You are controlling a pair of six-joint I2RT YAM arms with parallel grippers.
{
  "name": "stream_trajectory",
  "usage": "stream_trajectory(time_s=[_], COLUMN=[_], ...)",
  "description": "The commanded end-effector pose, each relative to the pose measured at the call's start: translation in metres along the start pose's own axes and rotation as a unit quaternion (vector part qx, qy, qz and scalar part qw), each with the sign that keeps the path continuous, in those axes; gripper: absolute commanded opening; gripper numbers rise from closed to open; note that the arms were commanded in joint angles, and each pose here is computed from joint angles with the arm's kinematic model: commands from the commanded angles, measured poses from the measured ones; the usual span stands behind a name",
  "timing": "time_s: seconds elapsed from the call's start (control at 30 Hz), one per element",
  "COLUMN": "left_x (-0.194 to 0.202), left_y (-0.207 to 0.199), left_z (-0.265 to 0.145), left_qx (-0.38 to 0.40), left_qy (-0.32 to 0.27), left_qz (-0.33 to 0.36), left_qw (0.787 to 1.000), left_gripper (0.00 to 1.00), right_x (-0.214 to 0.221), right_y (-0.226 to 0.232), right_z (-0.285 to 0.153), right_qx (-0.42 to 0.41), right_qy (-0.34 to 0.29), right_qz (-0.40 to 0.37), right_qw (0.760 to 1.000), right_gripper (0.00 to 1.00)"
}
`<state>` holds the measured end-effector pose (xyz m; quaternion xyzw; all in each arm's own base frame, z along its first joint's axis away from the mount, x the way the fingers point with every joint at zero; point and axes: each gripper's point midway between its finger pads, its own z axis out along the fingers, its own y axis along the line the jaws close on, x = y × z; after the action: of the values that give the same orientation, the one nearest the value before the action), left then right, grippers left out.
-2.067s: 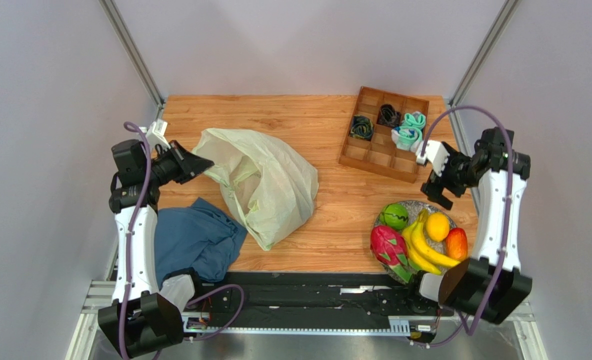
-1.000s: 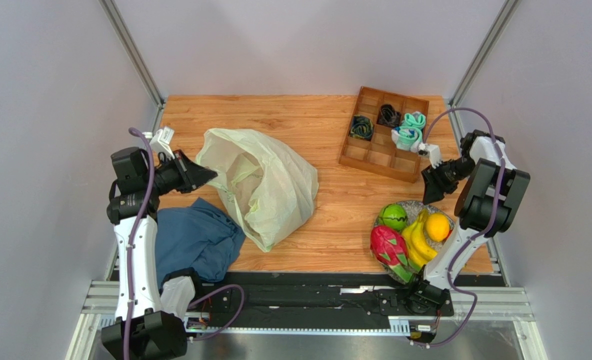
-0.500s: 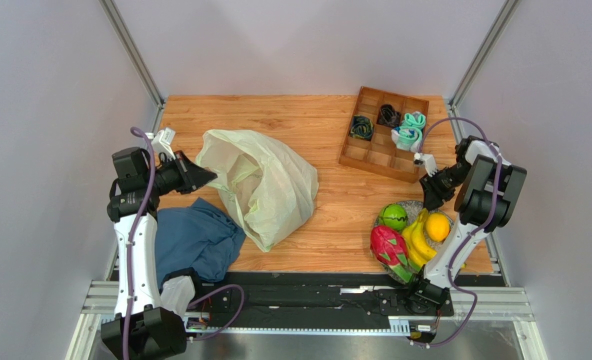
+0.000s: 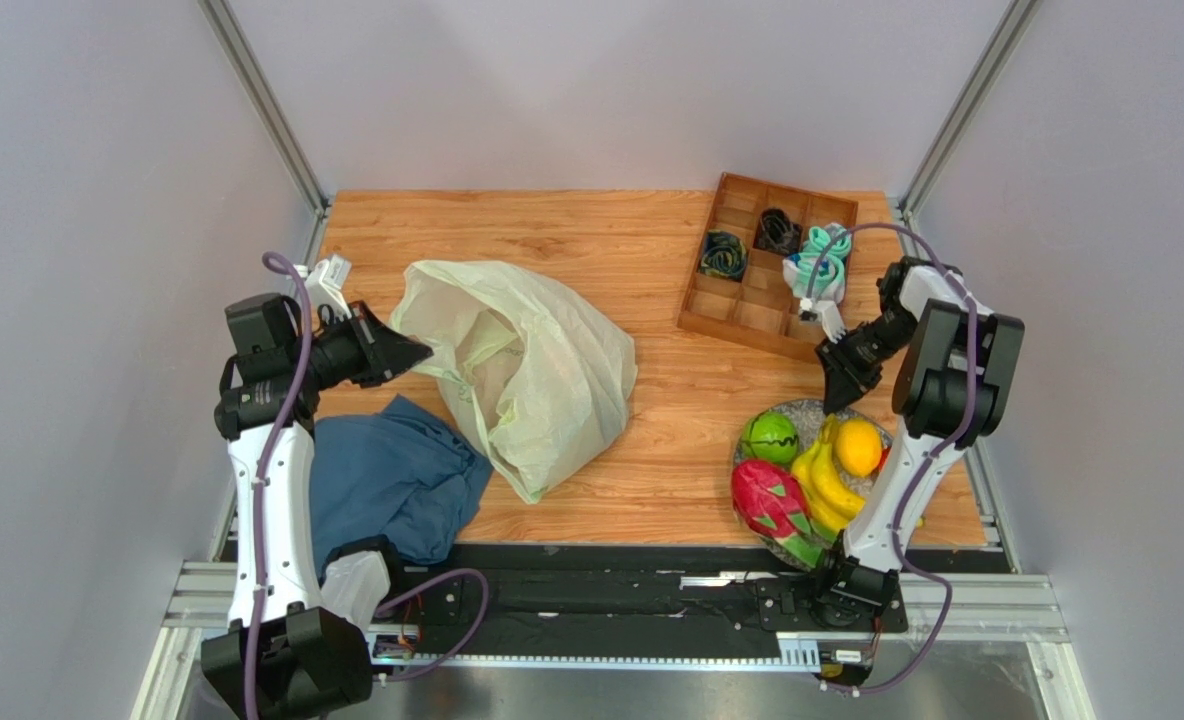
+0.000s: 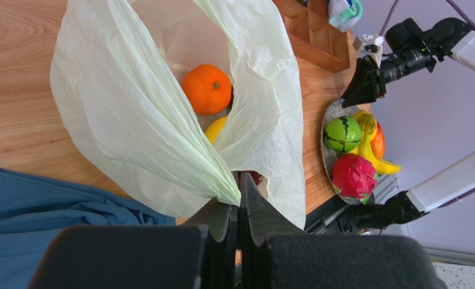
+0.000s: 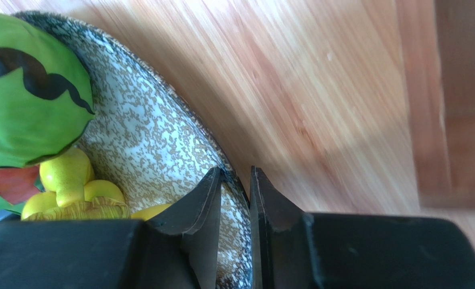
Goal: Take the fake fruits out of the plastic bag
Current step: Move the plate to the center of the board.
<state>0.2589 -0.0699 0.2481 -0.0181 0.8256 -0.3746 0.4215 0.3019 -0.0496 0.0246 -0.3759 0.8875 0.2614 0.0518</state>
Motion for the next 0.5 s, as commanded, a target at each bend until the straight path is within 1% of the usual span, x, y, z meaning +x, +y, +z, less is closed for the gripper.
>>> stream_trajectory(time_s=[0.0,0.27,0.47], left_x=[-0.006,-0.003,0.002], left_y=[0.001,0.001,0.002], left_z=[-0.001,0.0,0.0], left_qx=[0.001,0.004,0.004], left_qy=[-0.008,-0.005,-0.004], left_qz=[0.019,0.016,0.014], left_qw=[1.0,1.0,1.0], left_gripper=[0.0,0.0,0.0], right_x=[-0.04,-0.089,-0.126], right_y=[-0.002,0.014,0.014], right_z=[0.013,0.04,0.049], right_qx=[0.002,0.01,0.024], right_qy=[-0.038,-0.039,-0.041], right_qz=[-0.011,-0.028,-0.043], right_qw=[0.999,0.999,0.998], right_gripper=[0.07,0.04,0.03])
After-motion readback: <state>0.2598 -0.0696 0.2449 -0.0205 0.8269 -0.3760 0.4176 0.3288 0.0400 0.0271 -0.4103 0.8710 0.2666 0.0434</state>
